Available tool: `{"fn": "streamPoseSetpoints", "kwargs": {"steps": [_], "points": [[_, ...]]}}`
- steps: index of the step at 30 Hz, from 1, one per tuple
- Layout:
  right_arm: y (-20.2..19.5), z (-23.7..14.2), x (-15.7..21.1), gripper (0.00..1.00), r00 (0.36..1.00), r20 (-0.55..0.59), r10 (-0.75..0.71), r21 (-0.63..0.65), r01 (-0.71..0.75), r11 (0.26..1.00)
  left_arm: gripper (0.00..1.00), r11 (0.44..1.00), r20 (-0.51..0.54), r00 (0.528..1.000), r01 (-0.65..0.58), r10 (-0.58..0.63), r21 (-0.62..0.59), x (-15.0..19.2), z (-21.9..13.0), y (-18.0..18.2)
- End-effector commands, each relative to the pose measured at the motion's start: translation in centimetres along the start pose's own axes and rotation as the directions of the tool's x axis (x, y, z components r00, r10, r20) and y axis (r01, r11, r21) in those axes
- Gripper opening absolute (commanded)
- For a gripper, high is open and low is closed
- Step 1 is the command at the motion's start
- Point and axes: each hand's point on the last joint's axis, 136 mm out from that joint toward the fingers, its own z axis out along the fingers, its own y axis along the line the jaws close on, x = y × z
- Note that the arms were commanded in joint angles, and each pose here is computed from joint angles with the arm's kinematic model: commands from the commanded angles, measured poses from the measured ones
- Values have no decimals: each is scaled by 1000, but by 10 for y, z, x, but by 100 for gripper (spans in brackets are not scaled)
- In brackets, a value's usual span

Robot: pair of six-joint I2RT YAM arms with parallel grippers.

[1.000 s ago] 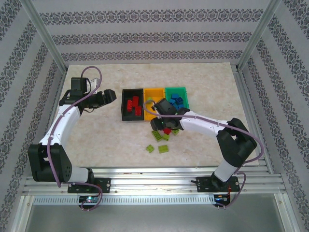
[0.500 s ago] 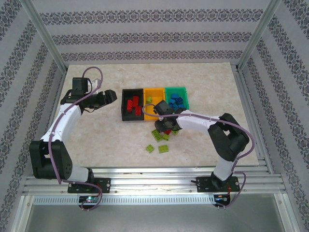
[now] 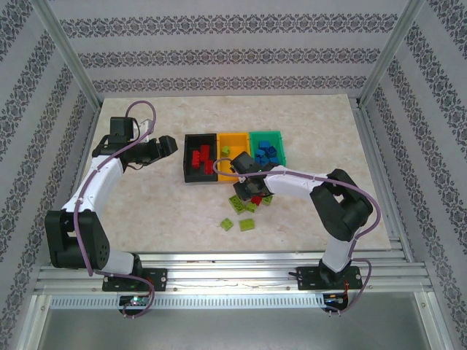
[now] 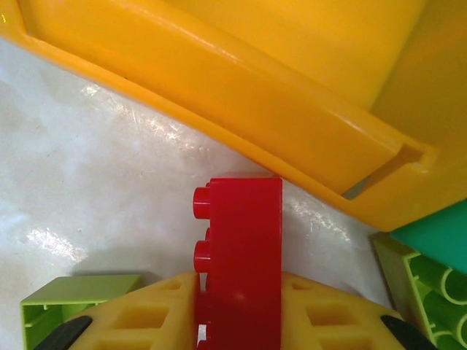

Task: Sort the legos into containers by color
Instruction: Pick up the lego from the center of the table, then place the lego in the container.

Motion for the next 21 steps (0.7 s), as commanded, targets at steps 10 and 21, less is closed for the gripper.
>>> {"fn": "streamPoseSetpoints", "kwargs": {"steps": [10, 21], "points": [[43, -74, -29, 27, 976, 199, -83, -89, 103, 991, 79, 999, 21, 1000, -1, 0, 35, -7, 0, -6], [86, -72, -112, 27, 955, 295, 34, -236, 39, 971, 79, 1000, 12, 1000, -1, 0, 16, -5, 3, 0]]}}
